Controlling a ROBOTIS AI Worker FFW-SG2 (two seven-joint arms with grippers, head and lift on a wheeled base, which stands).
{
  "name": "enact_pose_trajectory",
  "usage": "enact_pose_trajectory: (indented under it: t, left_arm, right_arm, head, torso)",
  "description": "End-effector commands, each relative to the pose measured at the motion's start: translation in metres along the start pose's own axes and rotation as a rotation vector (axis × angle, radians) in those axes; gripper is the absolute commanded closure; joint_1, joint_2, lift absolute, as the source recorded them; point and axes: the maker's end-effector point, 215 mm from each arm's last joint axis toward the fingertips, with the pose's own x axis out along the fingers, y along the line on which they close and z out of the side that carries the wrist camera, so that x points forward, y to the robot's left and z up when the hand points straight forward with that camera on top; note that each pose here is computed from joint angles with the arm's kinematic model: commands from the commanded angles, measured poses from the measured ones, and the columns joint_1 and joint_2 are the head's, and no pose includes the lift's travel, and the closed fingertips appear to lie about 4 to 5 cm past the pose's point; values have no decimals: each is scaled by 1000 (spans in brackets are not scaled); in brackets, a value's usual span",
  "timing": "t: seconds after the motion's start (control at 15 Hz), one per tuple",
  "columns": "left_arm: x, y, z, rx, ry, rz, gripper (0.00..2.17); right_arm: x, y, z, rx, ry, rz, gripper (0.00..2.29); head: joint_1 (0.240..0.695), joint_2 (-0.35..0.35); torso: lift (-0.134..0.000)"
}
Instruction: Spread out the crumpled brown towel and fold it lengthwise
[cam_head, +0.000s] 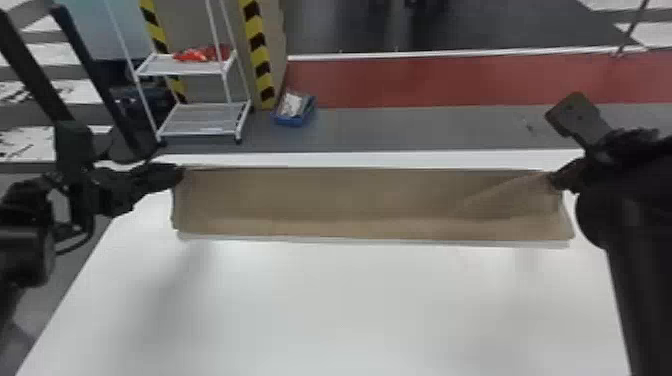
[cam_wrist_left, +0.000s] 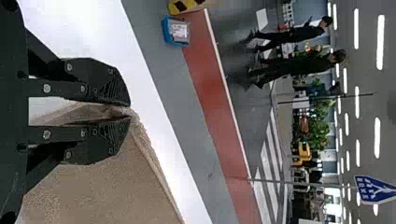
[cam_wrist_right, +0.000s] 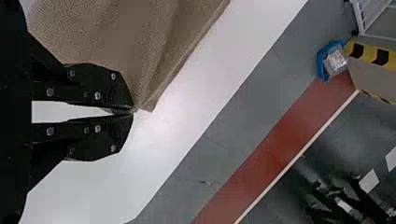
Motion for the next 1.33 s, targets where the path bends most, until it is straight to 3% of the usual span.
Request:
enact_pose_trajectory:
  t: [0.0,1.27]
  left_arm:
    - [5,-8,2,-8,-28,3,-2]
    - [-15,-2,-9,-72,-41,9,80]
  right_arm:
    - [0,-5,-9,24,23,-38,-2]
    - [-9,0,-44,129,57,-49,70]
  head:
    - [669,70]
    - [695,51]
  torso:
    - [-128]
    - [-128]
